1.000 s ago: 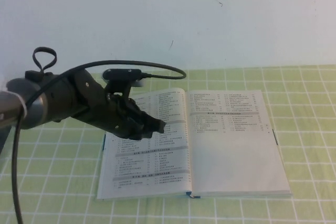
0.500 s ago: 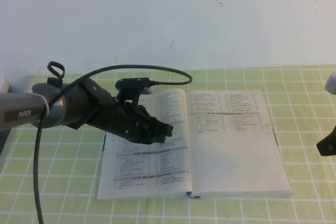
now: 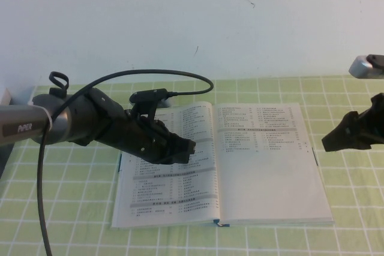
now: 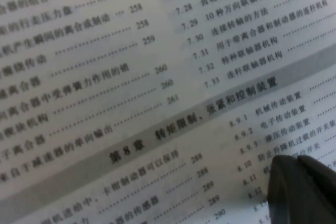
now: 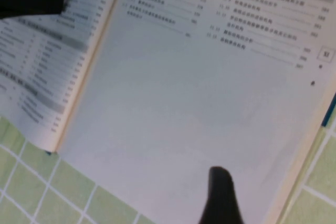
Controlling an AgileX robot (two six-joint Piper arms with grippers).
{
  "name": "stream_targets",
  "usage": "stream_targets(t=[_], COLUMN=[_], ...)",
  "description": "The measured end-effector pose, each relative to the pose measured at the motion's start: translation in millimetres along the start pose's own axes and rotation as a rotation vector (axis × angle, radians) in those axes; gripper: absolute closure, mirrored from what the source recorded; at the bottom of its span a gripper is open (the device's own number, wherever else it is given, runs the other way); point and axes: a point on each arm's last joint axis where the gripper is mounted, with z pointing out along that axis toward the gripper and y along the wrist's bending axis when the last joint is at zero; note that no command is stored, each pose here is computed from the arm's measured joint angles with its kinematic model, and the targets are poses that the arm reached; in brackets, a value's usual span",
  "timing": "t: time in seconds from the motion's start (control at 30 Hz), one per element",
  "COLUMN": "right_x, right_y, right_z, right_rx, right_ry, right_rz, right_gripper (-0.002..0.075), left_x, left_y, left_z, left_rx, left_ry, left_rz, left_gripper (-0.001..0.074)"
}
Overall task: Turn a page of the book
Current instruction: Open the closed book
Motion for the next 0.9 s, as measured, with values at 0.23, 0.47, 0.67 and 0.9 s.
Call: stream_targets(t=[0.23, 0.47, 0.67, 0.9], right_x=[-14.1, -18.0, -17.0, -14.9], right_y=[-21.1, -37.2, -45.6, -48.8], right_z=[32.2, 61.1, 79.6, 86.4], right_rx=[-0.044, -0.089, -0.126, -0.135], right_ry=[0.021, 0.036, 0.033, 0.041], right_rz=[0.043, 0.088, 0.118, 0.122], right_gripper=[0.0299, 0.0316, 0.0318, 0.0318], left_x=[0.0, -0.2, -0.2, -0.5], left_y=[0.0, -0.1, -0.1, 0.1], left_z=[0.0, -0.1, -0.1, -0.1], left_rx=[0.0, 0.0, 0.0, -0.002], left_ry=[0.0, -0.001, -0.001, -0.003], left_rz=[0.0, 0.0, 0.002, 0.002], left_gripper=[0.0738, 0.0738, 0.0738, 0.0738])
